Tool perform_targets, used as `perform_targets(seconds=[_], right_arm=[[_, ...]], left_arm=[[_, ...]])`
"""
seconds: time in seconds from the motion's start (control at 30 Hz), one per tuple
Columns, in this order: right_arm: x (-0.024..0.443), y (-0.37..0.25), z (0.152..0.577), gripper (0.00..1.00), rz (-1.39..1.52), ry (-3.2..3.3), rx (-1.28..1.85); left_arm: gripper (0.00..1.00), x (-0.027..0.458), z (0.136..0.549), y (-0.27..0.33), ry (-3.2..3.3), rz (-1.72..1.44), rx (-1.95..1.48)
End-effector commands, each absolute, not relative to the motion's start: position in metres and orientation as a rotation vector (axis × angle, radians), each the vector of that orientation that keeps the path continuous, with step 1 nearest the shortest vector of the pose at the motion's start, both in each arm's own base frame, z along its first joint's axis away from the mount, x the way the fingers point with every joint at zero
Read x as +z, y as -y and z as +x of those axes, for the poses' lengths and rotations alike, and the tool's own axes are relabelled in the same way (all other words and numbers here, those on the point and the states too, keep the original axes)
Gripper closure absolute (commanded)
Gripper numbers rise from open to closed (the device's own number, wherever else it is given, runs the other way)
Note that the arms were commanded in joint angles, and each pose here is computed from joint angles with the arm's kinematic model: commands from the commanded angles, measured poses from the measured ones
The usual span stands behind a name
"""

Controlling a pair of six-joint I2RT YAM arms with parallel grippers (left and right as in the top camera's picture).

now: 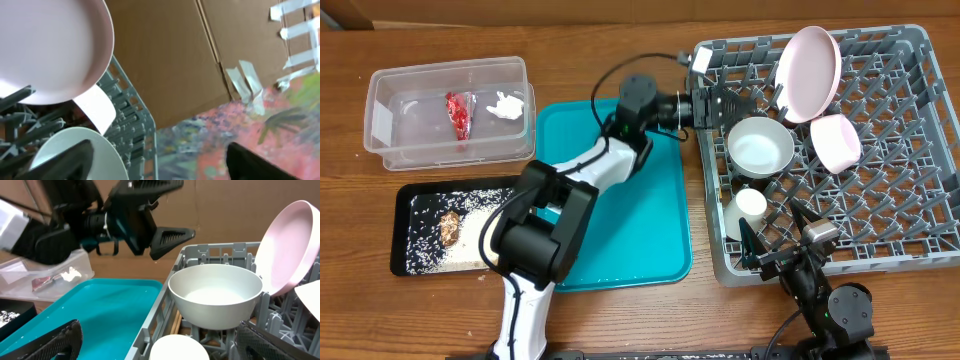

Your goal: Sort waste into correct bins and load items into the dishwasher

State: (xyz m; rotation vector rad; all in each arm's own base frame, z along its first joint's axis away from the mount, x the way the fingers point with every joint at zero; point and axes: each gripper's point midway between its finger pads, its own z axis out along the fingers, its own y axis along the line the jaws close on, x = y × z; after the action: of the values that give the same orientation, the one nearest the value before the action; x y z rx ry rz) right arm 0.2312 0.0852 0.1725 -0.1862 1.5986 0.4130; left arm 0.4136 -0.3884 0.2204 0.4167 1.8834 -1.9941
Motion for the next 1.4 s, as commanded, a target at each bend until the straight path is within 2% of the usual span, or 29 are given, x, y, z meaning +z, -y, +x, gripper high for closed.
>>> perform_targets(seconds=[0.0,0.07,0.2,0.33,0.43,0.5,0.53,0.63,0.67,1.03,1.37], right_arm=[[0.171,-0.083,0.232,0.0,-0.175,-1.596,0.41],[0.171,-0.083,0.232,0.0,-0.175,-1.596,0.409],[0.171,-0.083,0.232,0.0,-0.175,-1.596,0.409],[0.171,-0.083,0.232,0.0,-0.175,-1.596,0.41],[0.171,-0.083,0.232,0.0,-0.175,-1.596,0.409],[0.171,-0.083,0.232,0.0,-0.175,-1.596,0.41],[0.171,-0.083,0.232,0.0,-0.175,-1.596,0.409],[0.171,-0.083,0.232,0.0,-0.175,-1.596,0.409],[0.171,-0.083,0.232,0.0,-0.175,-1.596,0.409],[0.171,-0.083,0.232,0.0,-0.175,-1.596,0.41],[0.171,-0.083,0.232,0.0,-0.175,-1.596,0.41]], left_arm=[[0.07,0.264,0.417,0.378,-1.795,0.608,-1.91],[0.02,0.281,0.429,0.371,-1.815,0.559,-1.841],[0.0,0.308,0.453,0.352,-1.938,0.436,-1.554],[0.0,0.298,0.463,0.314,-2.175,0.333,-0.963],[0.0,0.286,0.45,0.298,-2.261,0.426,-0.611],[0.0,0.274,0.438,0.299,-2.294,0.519,-0.5],[0.0,0.268,0.429,0.303,-2.307,0.586,-0.465],[0.15,0.246,0.404,0.32,-2.33,0.781,-0.401],[0.16,0.24,0.402,0.324,-2.339,0.8,-0.378],[0.23,0.15,0.372,0.37,-2.502,0.991,-0.414],[0.23,0.151,0.374,0.365,-2.481,1.024,-0.306]])
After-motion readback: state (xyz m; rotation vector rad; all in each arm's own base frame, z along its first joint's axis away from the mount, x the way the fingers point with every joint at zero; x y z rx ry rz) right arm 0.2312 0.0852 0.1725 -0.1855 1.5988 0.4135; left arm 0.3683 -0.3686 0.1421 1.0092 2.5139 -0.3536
